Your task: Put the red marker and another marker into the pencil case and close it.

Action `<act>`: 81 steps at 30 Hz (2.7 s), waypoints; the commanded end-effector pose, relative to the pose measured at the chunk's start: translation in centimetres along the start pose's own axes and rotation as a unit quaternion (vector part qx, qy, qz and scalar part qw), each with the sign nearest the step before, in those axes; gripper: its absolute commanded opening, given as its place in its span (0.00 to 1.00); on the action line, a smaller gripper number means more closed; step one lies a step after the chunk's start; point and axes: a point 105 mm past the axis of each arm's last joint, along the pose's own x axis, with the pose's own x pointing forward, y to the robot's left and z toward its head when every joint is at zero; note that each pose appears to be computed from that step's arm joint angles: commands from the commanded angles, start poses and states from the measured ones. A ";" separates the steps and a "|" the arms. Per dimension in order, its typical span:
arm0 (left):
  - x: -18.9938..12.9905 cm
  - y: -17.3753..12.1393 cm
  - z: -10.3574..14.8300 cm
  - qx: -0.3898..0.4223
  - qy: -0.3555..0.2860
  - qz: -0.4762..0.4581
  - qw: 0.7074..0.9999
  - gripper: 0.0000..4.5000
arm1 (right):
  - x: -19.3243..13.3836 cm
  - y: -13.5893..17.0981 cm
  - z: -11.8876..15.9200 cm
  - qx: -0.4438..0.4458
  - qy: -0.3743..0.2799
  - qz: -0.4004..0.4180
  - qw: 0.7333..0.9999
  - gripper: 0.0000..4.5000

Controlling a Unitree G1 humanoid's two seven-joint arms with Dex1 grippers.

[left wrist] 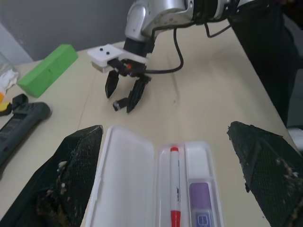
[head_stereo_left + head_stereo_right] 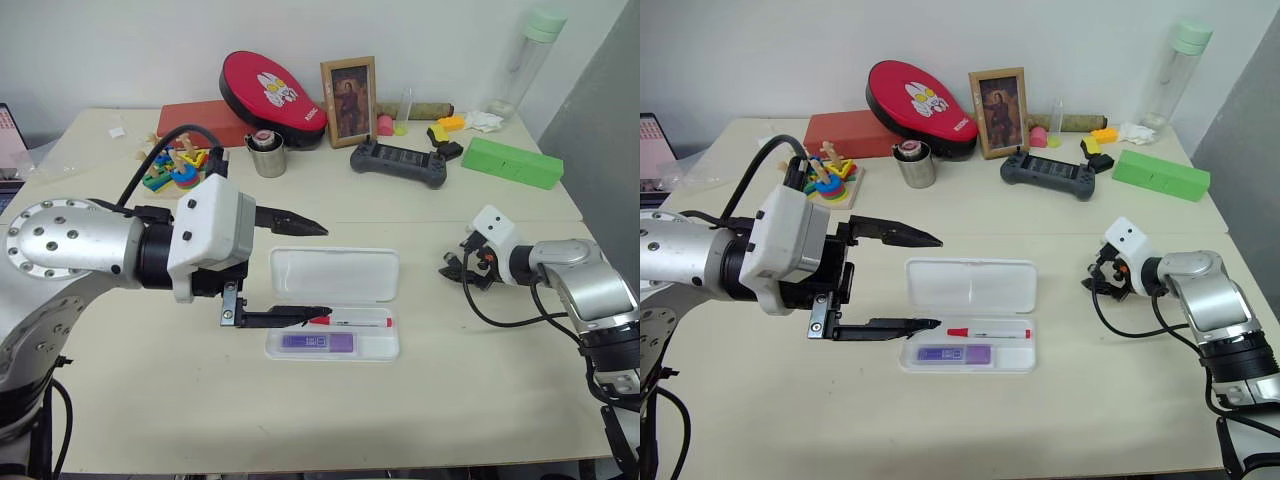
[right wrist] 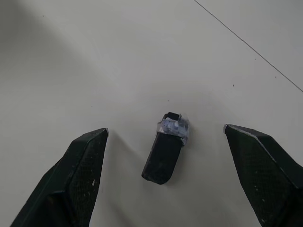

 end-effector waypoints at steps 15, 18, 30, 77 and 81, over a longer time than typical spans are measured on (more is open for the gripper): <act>-0.7 0.4 -0.4 0.020 0.012 0.008 1.000 1.00 | 0.0 0.0 -0.3 0.038 -0.004 0.000 0.999 0.27; -0.7 0.5 -0.4 0.022 0.010 0.012 1.000 1.00 | 0.0 -0.1 -0.3 0.038 -0.003 -0.001 0.999 0.11; -1.0 0.0 -0.4 0.008 0.009 0.010 1.000 1.00 | -3.2 0.2 0.1 -0.097 -0.004 0.035 0.995 0.06; -2.1 1.1 -5.0 -0.022 0.081 0.019 0.996 1.00 | -1.5 17.3 3.9 -0.079 -0.096 0.339 0.933 0.06; -2.2 1.2 -4.8 -0.021 0.083 0.022 0.996 1.00 | -1.0 16.9 3.7 -0.084 -0.087 0.336 0.934 0.06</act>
